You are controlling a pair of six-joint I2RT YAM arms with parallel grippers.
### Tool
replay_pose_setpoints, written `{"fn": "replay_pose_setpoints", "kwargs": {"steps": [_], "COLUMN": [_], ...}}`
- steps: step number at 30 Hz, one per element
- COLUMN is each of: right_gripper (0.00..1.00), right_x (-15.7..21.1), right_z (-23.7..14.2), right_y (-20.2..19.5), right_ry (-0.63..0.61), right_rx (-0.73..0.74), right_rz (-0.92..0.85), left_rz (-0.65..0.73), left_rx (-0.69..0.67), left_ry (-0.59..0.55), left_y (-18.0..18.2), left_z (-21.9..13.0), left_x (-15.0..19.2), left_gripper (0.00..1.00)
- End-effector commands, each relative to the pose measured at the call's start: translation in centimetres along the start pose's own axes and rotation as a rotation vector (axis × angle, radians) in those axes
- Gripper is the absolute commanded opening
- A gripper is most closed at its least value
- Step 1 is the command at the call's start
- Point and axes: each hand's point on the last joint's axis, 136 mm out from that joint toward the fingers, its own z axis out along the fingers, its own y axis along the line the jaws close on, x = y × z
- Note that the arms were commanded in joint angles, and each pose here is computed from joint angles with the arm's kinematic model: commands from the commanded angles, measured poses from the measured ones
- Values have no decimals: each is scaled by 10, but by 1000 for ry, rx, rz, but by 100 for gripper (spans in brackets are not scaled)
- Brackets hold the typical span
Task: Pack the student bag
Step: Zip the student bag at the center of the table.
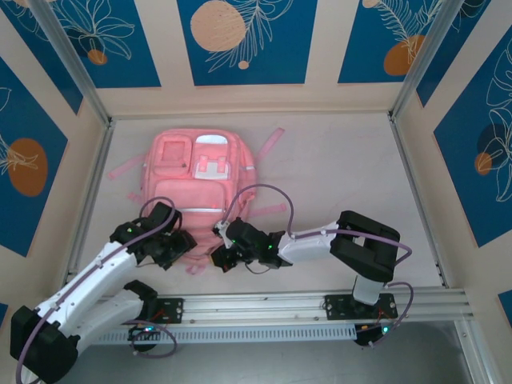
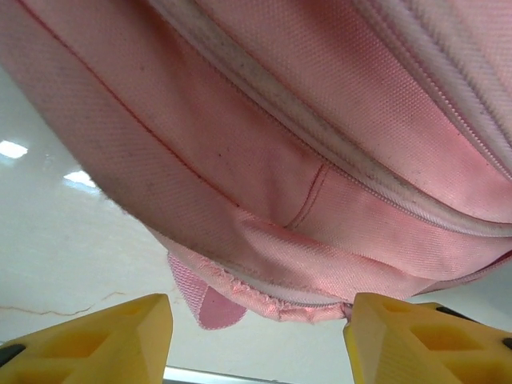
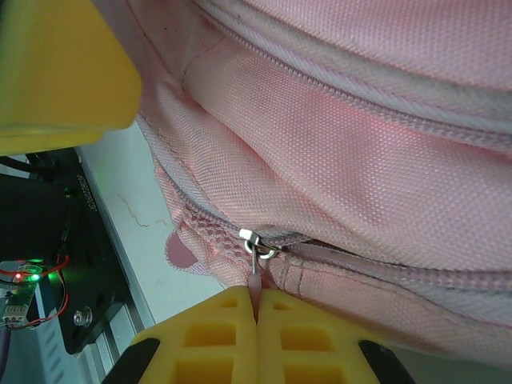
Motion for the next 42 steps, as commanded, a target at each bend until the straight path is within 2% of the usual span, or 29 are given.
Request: {"fn": "replay_pose_setpoints", "kwargs": {"steps": [1,6,13,18,35,42], "right_gripper": [0,0,0,0,0,0], "right_x": [7,8,10,13,21,21], "right_z": [1,1,-4,-10,-23,-28], "right_y": [-10,-10,-15,-22,-49,-52], "right_ry": [26,28,28,24,24,14], "right_rx": [30,25,50,83,206,196], "right_rz": [25,25,6,-6,-20,0], "left_rz": [-21,-11,14,19,49,50], "left_rx": [12,-8,-38,-48,-40,-35], "left_ry": [9,-6,-38,-52,-84,-82], "left_y": [-2,-3,-2,4,7,6], "left_z": [7,16,19,17,6,6], "left_x": [2,-3,-11,-12,-14,-14], "left_gripper": [57,47,16,0,0,0]}}
